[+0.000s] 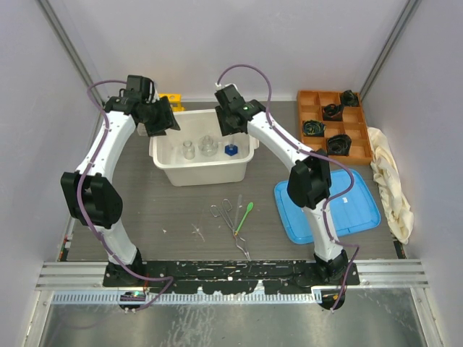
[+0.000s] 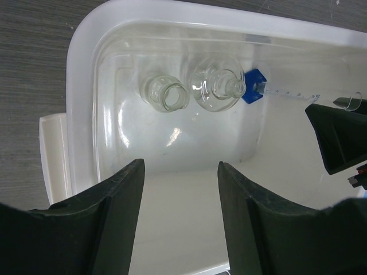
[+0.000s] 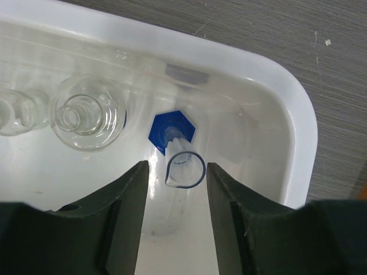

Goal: Organize the chemistry lab equipment
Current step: Place the chemistry item in the storage box.

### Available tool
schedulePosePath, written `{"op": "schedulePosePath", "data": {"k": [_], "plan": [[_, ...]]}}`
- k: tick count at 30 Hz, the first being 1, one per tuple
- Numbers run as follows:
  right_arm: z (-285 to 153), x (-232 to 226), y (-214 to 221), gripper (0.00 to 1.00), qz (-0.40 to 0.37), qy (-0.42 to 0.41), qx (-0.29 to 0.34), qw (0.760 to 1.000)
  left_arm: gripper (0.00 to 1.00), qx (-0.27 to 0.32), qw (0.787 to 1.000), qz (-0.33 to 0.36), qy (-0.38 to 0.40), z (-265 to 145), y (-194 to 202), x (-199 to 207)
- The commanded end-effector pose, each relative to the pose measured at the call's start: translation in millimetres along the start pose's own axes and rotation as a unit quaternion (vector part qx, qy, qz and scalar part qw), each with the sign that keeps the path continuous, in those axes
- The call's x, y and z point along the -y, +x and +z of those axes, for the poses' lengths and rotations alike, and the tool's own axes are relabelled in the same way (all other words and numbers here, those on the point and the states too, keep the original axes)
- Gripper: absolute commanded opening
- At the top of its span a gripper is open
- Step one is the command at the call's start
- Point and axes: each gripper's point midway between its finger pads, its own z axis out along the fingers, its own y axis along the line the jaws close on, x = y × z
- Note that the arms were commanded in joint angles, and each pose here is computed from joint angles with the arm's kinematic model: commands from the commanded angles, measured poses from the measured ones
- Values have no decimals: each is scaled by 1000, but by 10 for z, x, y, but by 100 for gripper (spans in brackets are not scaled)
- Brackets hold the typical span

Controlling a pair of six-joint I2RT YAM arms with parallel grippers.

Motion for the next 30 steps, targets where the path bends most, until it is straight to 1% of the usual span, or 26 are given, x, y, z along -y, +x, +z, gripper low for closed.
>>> {"op": "schedulePosePath", "data": {"k": [1,9,16,19,21,22,23,26,28,30], "plan": [[-414,51,-390,53,16,-1,66,998,56,22,999,12,26,-148,-107,129],[-691,76,-566,55,31,-7,94,995,56,28,999,12,34,-217,-102,160],[-1190,167,-778,55,40,-2,126,991,55,27,999,6,47,-247,-62,201],[-1470,279,-842,55,56,9,154,987,54,27,998,6,61,-266,-45,257],[-1633,406,-826,55,70,25,172,982,53,31,997,27,66,-302,-25,326],[-1720,480,-827,55,78,36,185,979,53,36,996,52,68,-325,-11,393],[-1793,560,-810,55,85,49,195,976,53,45,993,87,63,-363,3,470],[-1969,796,-725,55,106,92,216,966,56,54,978,194,56,-468,212,805],[-2075,890,-654,55,112,106,219,963,57,51,972,218,74,-521,370,974],[-2131,961,-563,55,123,119,211,962,57,35,973,202,110,-558,554,1098]]}}
